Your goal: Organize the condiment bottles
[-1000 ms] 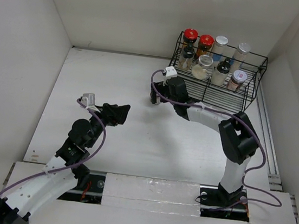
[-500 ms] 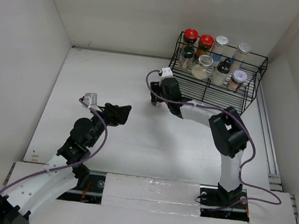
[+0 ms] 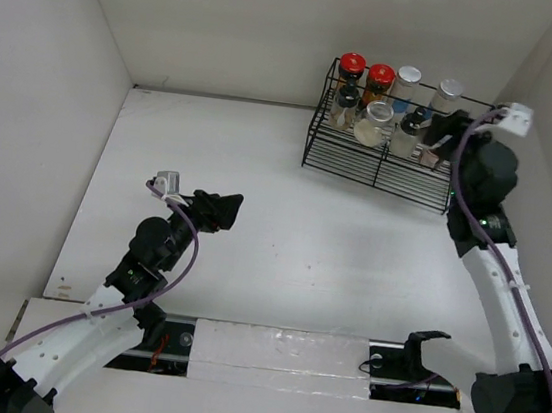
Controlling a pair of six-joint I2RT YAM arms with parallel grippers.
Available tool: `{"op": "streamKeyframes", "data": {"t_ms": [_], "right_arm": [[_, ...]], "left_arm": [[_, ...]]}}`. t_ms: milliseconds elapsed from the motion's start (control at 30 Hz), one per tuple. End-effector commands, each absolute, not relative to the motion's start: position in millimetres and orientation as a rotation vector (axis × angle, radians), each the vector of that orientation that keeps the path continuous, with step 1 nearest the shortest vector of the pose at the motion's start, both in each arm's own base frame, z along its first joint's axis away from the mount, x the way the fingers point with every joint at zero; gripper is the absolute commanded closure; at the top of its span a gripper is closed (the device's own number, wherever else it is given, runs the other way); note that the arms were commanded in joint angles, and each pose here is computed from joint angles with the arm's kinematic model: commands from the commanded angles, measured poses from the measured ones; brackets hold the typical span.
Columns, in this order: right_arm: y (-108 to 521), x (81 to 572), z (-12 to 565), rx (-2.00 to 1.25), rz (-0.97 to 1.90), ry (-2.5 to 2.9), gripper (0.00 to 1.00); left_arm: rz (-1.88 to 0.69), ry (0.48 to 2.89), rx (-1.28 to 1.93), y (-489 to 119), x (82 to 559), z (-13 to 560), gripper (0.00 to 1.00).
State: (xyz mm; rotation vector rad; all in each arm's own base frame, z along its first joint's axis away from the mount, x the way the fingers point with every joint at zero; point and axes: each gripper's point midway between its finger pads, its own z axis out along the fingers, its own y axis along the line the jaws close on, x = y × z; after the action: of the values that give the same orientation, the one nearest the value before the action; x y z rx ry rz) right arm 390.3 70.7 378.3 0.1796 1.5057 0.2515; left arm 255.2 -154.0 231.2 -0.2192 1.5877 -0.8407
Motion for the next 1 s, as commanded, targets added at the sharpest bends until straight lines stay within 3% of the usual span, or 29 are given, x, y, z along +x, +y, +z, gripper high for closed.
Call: {"op": "streamKeyframes", "data": {"t_ms": [0,167,500,967], "right_arm": [[14.6,391.9,423.2,0.340,0.152,1.399,0.68],[-62.8,414.0,430.3,0.490,-0.045,1.402,0.68],[-112.4,440.6,400.9,0.581,-0.209,1.475,0.68],[-104.9,487.3,348.1,0.514,-0.141,1.578,0.67]], "left_arm": [[-0.887,1.484,-0.190,-157.2,253.4,268.2,0.26],[-0.907,1.471,-0.187,-159.0,252.2,272.3,0.26],[-0.909,1.490,-0.179,-160.7,251.4,265.3,0.26],[-0.928,1.480,-0.176,-162.6,250.1,268.6,0.26]]}}
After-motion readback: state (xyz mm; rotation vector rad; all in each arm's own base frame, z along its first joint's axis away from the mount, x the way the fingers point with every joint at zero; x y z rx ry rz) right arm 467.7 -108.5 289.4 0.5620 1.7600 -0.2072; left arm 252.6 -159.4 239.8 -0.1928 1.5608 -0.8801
